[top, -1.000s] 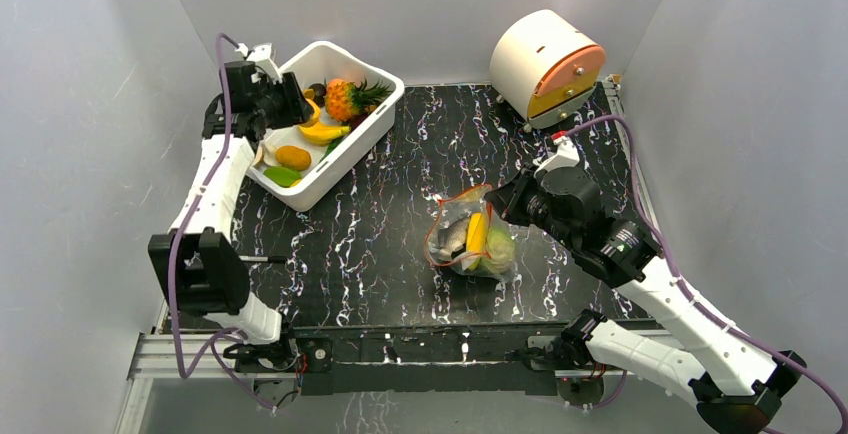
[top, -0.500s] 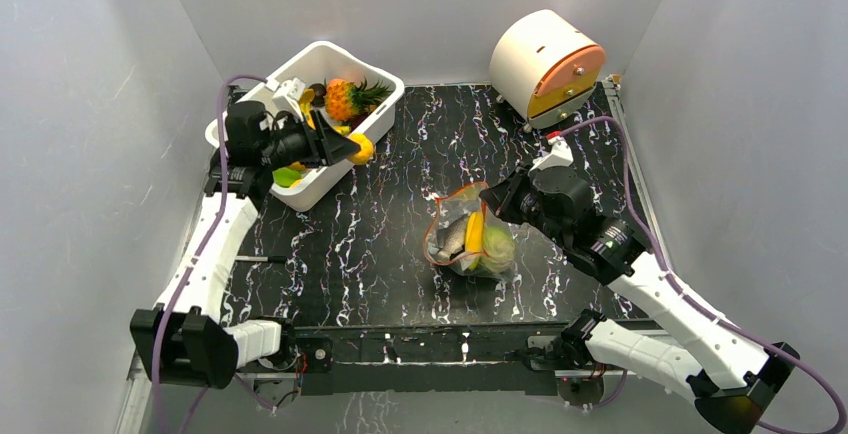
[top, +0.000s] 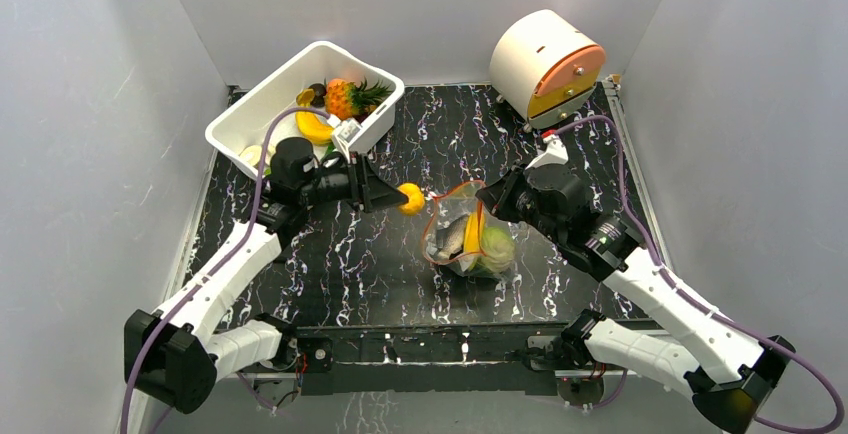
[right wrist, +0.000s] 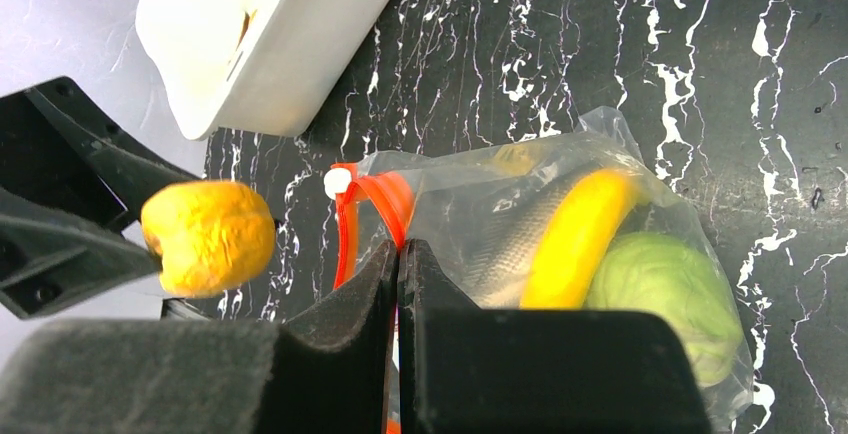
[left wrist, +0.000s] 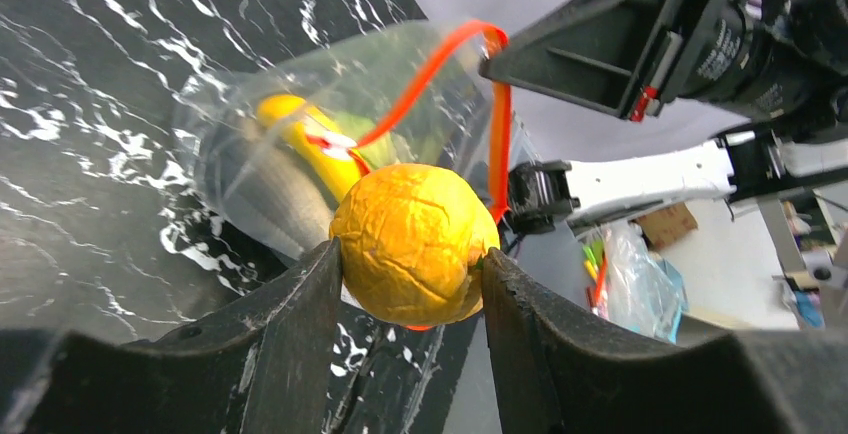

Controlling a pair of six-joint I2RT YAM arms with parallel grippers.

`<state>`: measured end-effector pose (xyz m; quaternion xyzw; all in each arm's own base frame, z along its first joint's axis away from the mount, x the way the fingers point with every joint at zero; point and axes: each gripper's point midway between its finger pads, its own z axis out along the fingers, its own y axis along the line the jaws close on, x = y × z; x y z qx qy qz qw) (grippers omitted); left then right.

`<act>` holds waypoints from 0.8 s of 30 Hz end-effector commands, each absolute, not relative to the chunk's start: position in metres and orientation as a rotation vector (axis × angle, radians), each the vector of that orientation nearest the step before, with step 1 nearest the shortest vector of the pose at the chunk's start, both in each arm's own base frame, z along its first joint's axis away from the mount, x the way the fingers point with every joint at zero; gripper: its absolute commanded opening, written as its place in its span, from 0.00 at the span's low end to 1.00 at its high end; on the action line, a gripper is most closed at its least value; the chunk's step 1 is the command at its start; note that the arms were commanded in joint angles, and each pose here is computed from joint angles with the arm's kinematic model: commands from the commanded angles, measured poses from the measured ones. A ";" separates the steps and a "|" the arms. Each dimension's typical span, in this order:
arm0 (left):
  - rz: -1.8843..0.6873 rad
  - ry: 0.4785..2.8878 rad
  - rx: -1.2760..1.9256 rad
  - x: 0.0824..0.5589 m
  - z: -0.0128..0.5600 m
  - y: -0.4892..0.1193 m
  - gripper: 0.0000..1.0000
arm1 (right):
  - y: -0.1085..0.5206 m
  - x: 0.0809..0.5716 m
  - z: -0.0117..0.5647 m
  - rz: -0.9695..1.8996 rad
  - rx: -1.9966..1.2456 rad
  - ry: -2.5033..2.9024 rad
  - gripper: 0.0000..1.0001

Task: Place the food in the zip-top bag and seal the zipper
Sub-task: Place the fake fruit in the zipper food storage bag.

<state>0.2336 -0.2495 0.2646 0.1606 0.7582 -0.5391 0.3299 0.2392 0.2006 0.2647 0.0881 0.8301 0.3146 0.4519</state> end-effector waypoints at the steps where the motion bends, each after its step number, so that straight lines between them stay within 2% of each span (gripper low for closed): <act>1: -1.489 1.858 0.539 0.211 0.288 -0.262 0.22 | 0.207 0.247 0.287 0.834 0.237 1.986 0.00; 12: -1.509 1.885 0.598 0.211 0.274 -0.293 0.23 | 0.218 0.242 0.300 0.901 0.205 1.986 0.00; 18: -1.398 1.944 0.689 0.207 0.247 -0.314 0.23 | 0.222 0.238 0.303 0.933 0.181 1.989 0.00; 24: -1.163 2.013 0.719 0.217 0.217 -0.313 0.24 | 0.223 0.230 0.304 0.975 0.180 1.996 0.00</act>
